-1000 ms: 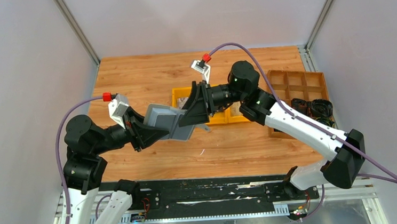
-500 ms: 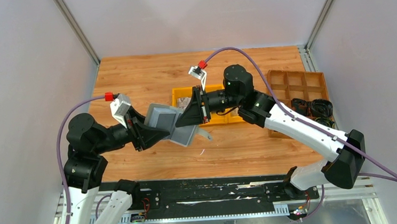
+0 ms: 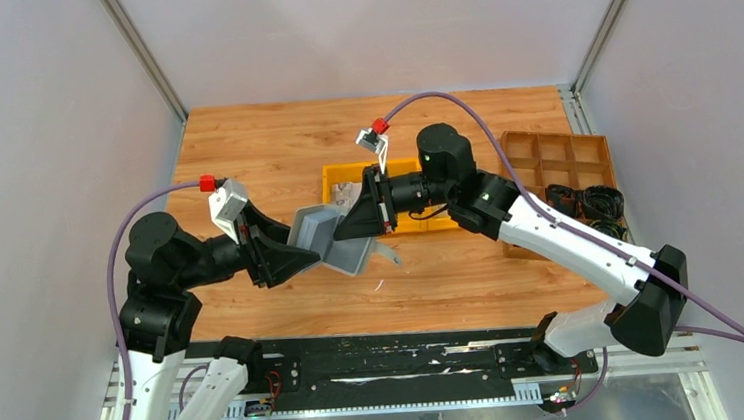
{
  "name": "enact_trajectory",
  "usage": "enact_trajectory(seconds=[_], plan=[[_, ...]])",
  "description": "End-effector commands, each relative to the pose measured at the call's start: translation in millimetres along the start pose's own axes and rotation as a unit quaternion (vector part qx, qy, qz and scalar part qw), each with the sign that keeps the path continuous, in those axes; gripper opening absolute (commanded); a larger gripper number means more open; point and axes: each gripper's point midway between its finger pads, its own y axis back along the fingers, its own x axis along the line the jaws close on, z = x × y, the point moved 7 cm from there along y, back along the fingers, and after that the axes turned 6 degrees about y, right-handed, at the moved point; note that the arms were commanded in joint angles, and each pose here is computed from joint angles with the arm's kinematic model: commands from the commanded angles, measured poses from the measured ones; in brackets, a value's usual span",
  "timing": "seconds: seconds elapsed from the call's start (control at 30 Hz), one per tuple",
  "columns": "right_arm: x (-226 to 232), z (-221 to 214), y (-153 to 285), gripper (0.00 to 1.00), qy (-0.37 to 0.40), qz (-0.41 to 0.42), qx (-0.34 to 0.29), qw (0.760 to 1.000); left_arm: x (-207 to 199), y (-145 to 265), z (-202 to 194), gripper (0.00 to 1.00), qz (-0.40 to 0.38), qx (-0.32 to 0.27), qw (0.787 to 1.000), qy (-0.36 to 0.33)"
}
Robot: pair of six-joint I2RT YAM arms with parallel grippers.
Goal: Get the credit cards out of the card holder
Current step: Remove the credit card from the card holder.
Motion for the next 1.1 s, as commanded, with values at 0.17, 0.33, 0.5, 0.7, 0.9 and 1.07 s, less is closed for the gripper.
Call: enact_trajectory(seconds=[0.17, 0.33, 0.5, 0.7, 0.9, 1.07], plan=[[10.1, 12.7, 5.8, 0.0, 0.023, -0.006, -0.014, 1.0, -18.5, 2.4, 8.7, 0.54, -0.048, -0.001, 0.999, 0.004], [17.0, 16.7, 6.9, 0.0, 0.023, 0.004, -0.018, 1.0, -2.1, 1.1, 11.5, 0.48, 0.02, -0.029, 0.999, -0.017], [18.7, 18.8, 4.0, 0.0, 0.009, -0.052, -0.011, 0.999, 10.9, 3.4, 10.6, 0.76, 0.073, -0.042, 0.995, -0.045], [22.8, 21.5, -2.9, 0.0, 0.011, -0.088, -0.021, 0.996, 1.1, 2.0, 1.7, 0.94, 0.016, -0.025, 0.999, -0.031], [24.5, 22.1, -8.7, 0.0, 0.014, -0.107, -0.017, 0.994, -2.8, 3.5, -0.9, 0.95, 0.005, -0.025, 0.999, -0.032], [25.8, 24.3, -15.5, 0.0, 0.012, -0.124, -0.016, 0.992, 3.0, 1.9, -4.3, 0.96, 0.014, -0.042, 0.998, -0.032]])
